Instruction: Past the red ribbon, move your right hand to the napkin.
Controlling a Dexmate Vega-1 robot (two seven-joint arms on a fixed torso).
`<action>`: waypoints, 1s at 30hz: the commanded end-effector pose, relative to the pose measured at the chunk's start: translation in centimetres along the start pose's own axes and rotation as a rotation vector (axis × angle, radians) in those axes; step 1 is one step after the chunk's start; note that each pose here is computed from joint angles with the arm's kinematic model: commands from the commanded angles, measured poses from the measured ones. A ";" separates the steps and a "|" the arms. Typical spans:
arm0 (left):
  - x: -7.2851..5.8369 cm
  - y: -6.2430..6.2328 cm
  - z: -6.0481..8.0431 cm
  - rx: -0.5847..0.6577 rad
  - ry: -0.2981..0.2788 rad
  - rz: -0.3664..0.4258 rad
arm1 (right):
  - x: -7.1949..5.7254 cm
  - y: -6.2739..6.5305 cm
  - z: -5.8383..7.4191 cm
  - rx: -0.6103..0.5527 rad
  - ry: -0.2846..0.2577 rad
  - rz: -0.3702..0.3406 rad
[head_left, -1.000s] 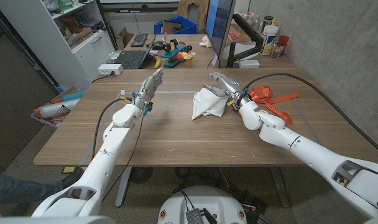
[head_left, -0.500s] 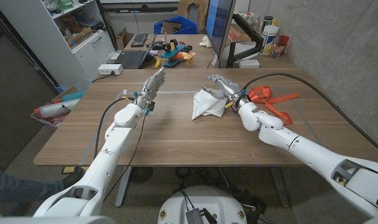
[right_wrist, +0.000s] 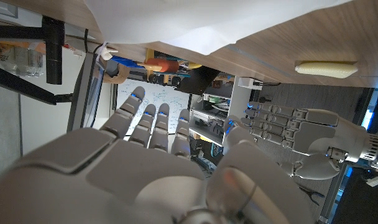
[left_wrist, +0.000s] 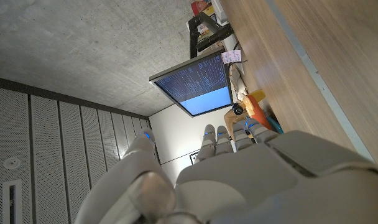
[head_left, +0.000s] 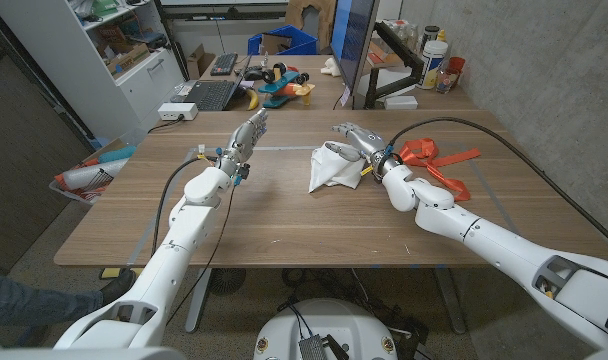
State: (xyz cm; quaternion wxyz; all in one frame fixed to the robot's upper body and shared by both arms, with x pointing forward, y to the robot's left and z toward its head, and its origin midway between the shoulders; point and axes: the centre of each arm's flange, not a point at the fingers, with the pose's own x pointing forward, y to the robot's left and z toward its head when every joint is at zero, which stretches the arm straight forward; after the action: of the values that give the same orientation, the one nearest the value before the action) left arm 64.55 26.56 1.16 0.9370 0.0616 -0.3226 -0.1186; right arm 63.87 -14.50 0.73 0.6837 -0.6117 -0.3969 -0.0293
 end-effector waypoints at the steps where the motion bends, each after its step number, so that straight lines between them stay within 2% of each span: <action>1: 0.1 -0.5 -0.3 -0.006 0.005 -0.001 | 0.3 0.7 -0.3 -0.021 0.014 0.032; 20: 0.2 -0.7 -0.4 -0.004 0.001 -0.012 | 0.6 1.6 -0.3 -0.021 0.023 0.055; 30: 0.1 -0.6 -0.1 -0.003 -0.017 -0.012 | 0.8 1.5 -0.3 -0.033 0.019 0.059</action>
State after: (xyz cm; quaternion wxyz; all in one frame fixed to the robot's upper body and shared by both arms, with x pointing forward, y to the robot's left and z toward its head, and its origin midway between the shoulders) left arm 64.75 25.97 0.87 0.9359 0.0623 -0.3239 -0.1234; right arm 65.20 -14.15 -0.09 0.6811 -0.6295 -0.3734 -0.0224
